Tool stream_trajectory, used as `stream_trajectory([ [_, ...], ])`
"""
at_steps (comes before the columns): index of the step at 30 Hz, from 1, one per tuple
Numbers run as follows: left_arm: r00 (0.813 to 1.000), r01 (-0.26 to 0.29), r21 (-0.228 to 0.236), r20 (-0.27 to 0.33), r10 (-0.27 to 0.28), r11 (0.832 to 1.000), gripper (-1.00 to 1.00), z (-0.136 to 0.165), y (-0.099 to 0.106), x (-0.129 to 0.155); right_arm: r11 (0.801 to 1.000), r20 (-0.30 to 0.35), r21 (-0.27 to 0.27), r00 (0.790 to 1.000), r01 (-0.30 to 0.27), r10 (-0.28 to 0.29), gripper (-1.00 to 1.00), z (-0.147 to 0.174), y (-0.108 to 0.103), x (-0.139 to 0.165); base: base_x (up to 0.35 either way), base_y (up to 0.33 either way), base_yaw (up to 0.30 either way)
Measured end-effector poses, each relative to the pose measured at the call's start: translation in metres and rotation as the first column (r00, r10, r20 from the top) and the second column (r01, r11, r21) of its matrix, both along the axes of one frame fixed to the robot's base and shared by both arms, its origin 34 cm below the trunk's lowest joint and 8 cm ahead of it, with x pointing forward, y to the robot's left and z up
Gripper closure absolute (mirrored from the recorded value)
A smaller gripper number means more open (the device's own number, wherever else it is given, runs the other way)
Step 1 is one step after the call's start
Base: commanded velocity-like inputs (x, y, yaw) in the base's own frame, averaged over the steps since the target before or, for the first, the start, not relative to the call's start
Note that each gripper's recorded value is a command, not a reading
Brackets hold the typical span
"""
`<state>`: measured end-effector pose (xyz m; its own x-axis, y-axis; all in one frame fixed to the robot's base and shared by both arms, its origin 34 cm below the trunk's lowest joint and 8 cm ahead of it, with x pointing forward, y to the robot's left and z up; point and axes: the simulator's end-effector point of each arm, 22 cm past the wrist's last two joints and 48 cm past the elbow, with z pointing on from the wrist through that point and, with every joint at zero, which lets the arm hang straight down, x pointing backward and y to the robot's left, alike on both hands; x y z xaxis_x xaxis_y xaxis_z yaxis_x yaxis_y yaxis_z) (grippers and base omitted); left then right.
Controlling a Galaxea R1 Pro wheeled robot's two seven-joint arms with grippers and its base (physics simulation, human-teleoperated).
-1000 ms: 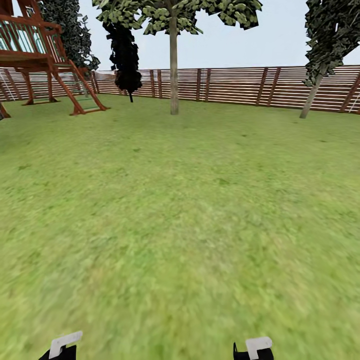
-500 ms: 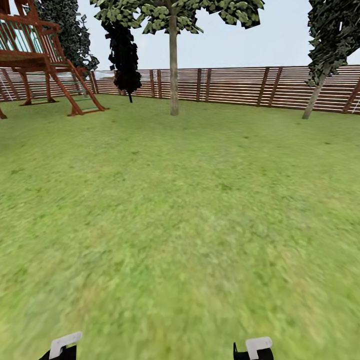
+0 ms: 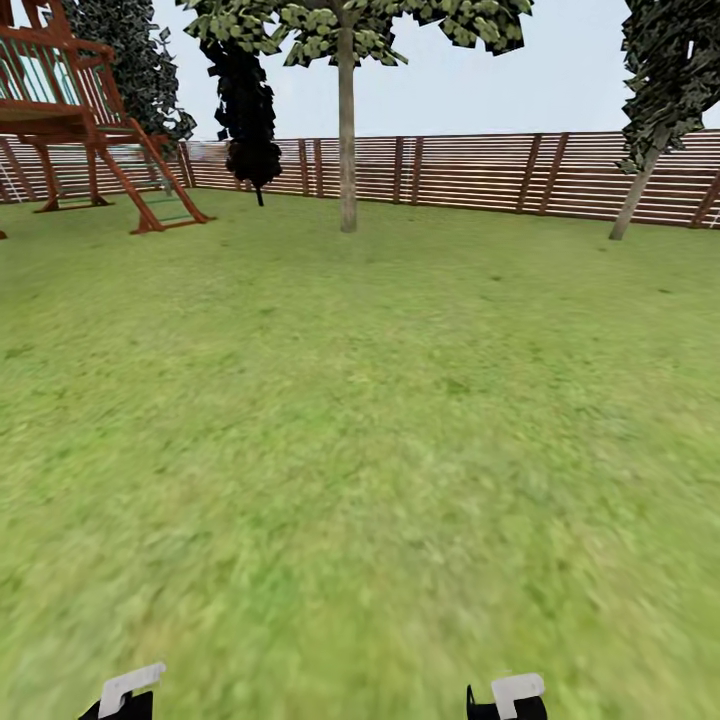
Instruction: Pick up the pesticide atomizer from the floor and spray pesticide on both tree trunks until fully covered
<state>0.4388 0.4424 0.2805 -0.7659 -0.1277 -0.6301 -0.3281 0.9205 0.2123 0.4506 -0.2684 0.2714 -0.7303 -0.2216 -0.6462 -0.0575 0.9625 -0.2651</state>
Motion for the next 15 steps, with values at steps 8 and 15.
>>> stream_trajectory([
  [8,1.000,0.000,0.000,0.000,0.000,1.000,1.00,0.0001,0.0001,0.0001,1.000,0.000,0.000,1.000,0.000,0.000,-1.00,0.0001,0.0001,0.0001,0.337,0.000,0.000],
  [15,1.000,0.000,0.000,0.001,0.000,1.000,1.00,0.0003,0.0001,0.0006,1.000,0.000,0.000,1.000,0.000,0.000,-1.00,0.0000,0.0000,0.0001,0.337,0.000,0.000],
])
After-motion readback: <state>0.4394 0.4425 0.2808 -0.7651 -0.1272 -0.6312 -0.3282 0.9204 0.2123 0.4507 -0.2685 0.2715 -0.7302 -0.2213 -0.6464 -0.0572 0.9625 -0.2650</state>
